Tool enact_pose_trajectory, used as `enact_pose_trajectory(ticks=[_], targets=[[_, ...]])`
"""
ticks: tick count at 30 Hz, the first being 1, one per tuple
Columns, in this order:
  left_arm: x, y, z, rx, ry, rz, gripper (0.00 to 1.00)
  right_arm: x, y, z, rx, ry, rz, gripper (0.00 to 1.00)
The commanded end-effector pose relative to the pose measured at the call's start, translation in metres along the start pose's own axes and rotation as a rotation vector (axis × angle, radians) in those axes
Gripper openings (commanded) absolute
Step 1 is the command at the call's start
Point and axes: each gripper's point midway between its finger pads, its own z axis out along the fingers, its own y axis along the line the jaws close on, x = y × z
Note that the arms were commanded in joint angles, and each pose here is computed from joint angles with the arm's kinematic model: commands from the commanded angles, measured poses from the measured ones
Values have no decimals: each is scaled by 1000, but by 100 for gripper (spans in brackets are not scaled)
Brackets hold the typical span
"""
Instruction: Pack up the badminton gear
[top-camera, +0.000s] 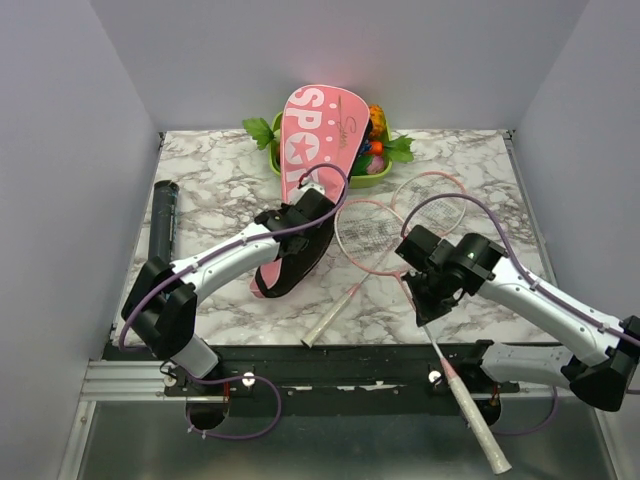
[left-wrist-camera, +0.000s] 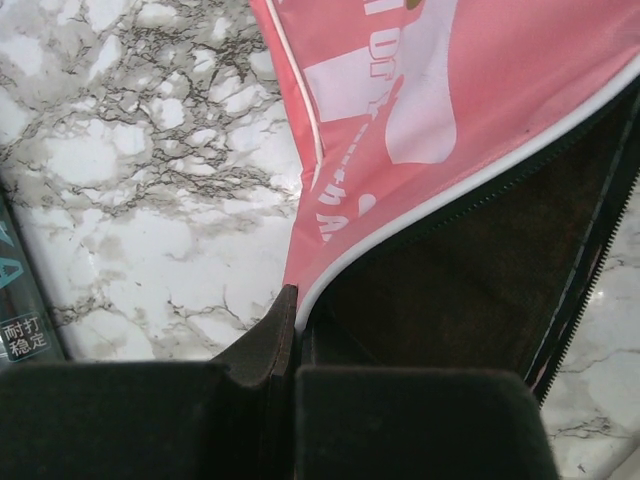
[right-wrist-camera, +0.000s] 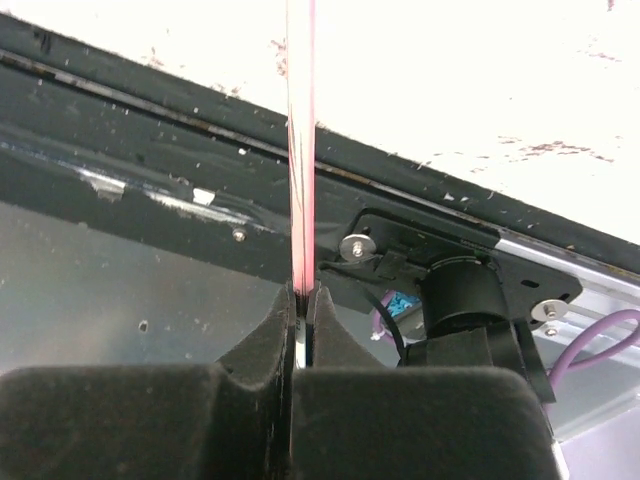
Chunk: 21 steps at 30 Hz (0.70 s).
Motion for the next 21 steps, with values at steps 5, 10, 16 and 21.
enact_pose_trajectory(ticks=[5, 10, 16, 21], targets=[[-19, -19, -25, 12, -98, -67, 0, -17, -24, -18, 276, 8, 35, 1], [-16, -36, -33, 37, -108, -45, 0, -45, -9, -14, 306, -42, 22, 1], [-25, -52, -50, 80, -128, -35, 0, -92, 17, 9, 287, -126, 23, 1], [-20, -61, -62, 108, -96, -8, 0, -143, 30, 23, 289, -303, 65, 1]])
